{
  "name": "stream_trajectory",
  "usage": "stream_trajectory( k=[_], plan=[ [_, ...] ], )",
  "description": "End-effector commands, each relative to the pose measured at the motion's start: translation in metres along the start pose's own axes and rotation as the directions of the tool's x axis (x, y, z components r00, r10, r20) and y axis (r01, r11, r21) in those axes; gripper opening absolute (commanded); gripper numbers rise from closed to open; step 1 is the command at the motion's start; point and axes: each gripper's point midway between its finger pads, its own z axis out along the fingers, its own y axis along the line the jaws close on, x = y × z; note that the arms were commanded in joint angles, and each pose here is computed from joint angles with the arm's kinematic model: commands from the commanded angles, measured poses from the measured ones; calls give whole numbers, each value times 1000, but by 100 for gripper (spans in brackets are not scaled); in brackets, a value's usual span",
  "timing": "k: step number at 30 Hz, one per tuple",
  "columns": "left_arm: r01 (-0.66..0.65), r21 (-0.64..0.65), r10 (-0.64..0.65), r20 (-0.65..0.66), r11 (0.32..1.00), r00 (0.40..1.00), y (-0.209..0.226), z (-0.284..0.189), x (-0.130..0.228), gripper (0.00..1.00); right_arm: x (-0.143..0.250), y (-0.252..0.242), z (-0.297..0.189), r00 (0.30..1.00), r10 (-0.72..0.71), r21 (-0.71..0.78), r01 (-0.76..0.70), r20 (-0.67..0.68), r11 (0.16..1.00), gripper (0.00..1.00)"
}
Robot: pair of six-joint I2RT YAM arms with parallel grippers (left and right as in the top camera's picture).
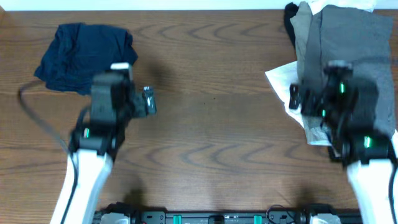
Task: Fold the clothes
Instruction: 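Reach the right gripper to the grey shorts on the right pile and grasp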
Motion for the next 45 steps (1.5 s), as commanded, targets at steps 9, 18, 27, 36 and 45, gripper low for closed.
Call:
stream_trajectory(
  k=[9, 18, 27, 36, 45],
  plan=[
    [-15, 113, 30, -132, 993, 991, -29, 43, -11, 98, -26, -32, 64, 982, -105, 146, 128, -156, 981, 99],
    [-18, 118, 29, -99, 993, 995, -30, 47, -20, 98, 14, -121, 98, 947, 76, 319, 29, -311, 947, 94],
    [-17, 115, 30, -118, 993, 993, -30, 52, -15, 98, 61, -147, 146, 889, 130, 318, 18, -440, 948, 63],
    [-12, 100, 33, -213, 995, 977, -28, 77, 7, 98, 90, -163, 170, 850, 154, 326, 21, -504, 945, 58],
    [-12, 97, 35, -232, 995, 972, -28, 86, 12, 98, 97, -184, 167, 840, 182, 357, 15, -511, 934, 31]
  ],
)
